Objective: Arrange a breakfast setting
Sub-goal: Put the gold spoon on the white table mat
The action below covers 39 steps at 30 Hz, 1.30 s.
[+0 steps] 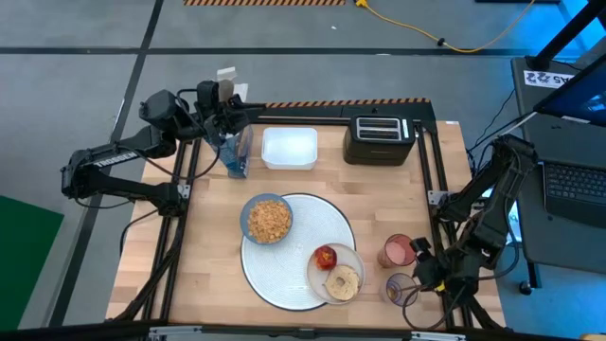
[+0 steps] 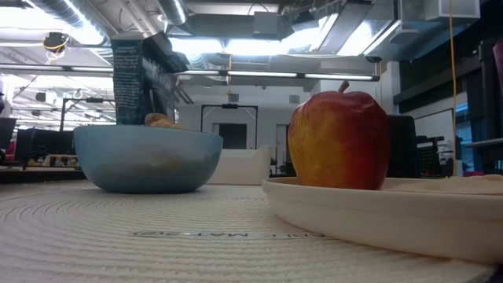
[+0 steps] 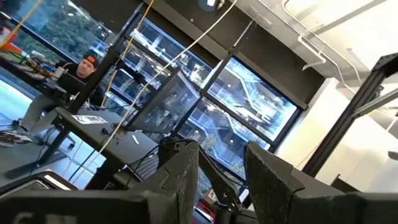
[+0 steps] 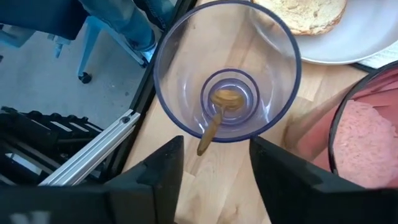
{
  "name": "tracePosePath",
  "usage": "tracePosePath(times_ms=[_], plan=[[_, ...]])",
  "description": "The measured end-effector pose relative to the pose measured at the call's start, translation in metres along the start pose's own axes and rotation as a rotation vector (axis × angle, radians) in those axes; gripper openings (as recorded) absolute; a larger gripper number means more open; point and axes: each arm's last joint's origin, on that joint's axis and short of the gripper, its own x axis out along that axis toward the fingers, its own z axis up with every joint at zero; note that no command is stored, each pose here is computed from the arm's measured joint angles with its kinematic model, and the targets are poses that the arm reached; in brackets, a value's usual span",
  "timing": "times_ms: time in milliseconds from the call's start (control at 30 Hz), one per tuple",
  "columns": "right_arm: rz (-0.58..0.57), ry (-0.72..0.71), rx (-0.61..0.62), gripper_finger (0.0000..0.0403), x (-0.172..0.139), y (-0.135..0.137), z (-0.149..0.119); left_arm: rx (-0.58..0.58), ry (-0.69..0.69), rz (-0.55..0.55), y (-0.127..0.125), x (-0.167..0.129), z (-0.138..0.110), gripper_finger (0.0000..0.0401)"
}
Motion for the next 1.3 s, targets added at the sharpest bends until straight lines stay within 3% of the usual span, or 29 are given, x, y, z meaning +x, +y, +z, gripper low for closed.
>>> tracePosePath(times_ms=[333, 733, 1100, 1300], plan=[[0.016, -0.009, 0.001, 0.0116, 0.0000, 0.0012, 0.0012, 0.001, -0.001, 0.002, 0.0000, 0.0000, 0.0000, 0.0119], [0.027, -0.024, 0.003, 0.0083, 0.0000, 0.0021, 0.0027, 0.026, -0.015, 0.019, 0.0006, 0.0000, 0.0004, 0.0119], [0.027, -0.027, -0.013, 0.0025, -0.0001, 0.0021, 0.0030, 0.028, -0.017, 0.032, 0.0022, -0.0002, 0.0009, 0.0119], [0.022, -0.031, -0.038, 0.0026, -0.0003, 0.0021, 0.0030, 0.032, -0.025, 0.046, 0.0046, -0.0007, 0.0027, 0.0119]])
